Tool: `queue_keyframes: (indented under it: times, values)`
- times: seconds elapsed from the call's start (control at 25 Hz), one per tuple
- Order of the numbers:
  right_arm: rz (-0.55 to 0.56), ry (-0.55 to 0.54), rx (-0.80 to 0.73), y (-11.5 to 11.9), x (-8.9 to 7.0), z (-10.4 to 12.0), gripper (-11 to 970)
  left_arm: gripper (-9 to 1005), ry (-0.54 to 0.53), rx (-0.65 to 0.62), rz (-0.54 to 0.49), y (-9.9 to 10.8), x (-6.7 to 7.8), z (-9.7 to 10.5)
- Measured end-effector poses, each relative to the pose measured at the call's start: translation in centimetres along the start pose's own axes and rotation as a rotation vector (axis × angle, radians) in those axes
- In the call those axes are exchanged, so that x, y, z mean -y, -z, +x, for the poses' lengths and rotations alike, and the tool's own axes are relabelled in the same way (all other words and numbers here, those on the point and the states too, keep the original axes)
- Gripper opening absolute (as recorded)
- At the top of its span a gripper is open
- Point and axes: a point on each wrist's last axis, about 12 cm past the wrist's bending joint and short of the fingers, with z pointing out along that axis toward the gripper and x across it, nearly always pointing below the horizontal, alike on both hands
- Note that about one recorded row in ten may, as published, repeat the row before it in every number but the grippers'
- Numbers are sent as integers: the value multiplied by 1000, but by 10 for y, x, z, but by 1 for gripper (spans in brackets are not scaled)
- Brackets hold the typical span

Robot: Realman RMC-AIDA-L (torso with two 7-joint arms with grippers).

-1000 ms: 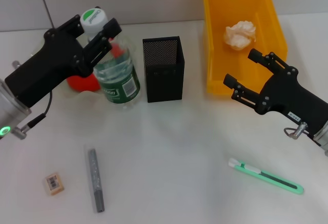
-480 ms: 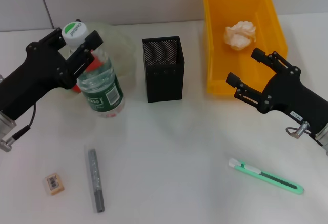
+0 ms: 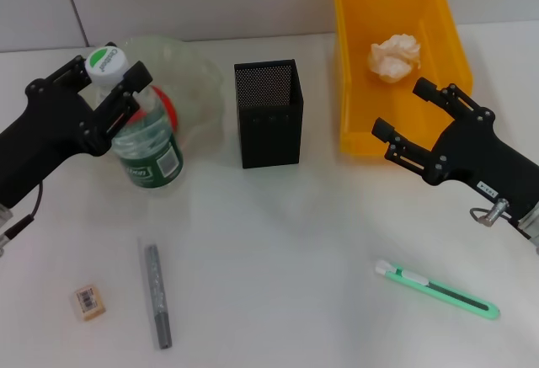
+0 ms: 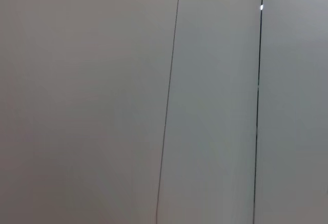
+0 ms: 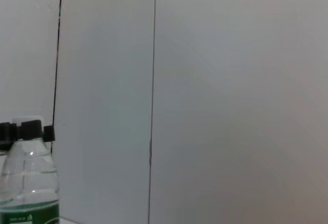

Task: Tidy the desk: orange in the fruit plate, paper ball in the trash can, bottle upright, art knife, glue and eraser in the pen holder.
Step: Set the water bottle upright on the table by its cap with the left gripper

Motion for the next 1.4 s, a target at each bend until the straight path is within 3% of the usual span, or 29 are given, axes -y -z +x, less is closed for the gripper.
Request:
queue_keyframes:
  times: [0.48,1.4]
  values:
    - [4,2,1,-2,1,-1,831,497,-41,-23,-55,19,-2,4]
    - [8,5,-10,-5,3,0,831,506,-93,-99,-131,21,-8,18]
